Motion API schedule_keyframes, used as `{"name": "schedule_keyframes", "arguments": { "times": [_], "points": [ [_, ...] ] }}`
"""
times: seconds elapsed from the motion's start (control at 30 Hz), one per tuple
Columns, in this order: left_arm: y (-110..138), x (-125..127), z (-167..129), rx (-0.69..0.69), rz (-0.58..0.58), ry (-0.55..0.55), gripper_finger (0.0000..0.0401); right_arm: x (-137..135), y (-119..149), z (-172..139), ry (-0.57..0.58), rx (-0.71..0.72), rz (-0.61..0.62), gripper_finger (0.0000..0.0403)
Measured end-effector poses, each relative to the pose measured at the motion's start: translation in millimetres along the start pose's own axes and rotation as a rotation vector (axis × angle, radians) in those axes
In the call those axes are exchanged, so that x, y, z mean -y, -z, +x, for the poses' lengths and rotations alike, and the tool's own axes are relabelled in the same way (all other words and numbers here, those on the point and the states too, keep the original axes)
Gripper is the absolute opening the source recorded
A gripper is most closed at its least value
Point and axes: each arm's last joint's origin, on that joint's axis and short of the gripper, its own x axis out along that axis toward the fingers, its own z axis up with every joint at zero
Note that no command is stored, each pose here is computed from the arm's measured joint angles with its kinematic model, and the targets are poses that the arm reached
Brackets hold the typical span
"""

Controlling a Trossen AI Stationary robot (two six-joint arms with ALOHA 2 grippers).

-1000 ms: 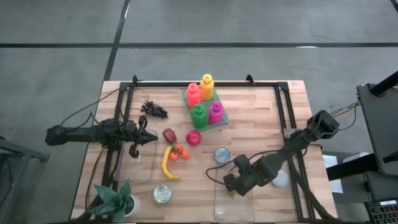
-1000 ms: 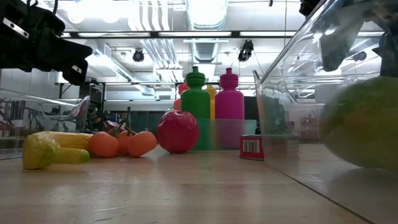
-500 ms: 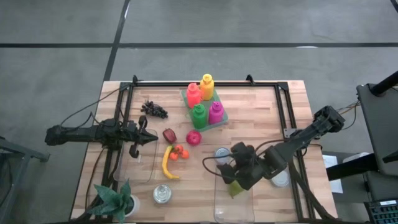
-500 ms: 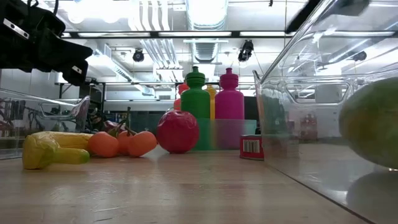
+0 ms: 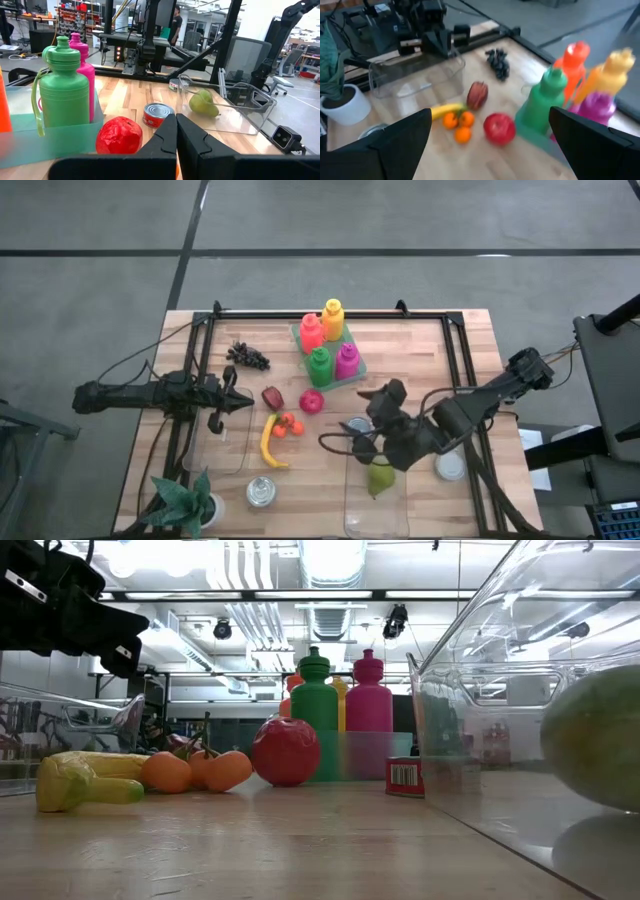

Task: Pick & Place Food Item
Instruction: Put the red apple into the bottom transparent bin

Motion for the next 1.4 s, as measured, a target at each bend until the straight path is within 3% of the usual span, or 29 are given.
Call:
{"name": "schedule_keyframes", "arguments": {
  "times": [0.27,1.4],
  "points": [
    [0,0,0,0.000,0.000,0.000,0.0001,11,-21,9,0.040,0.023,-0.049,0.0400],
    [0,0,0,0.000,0.000,0.000,0.0001,24,-22,27,0.100,0.002,-0.056,0.0400]
  ]
}}
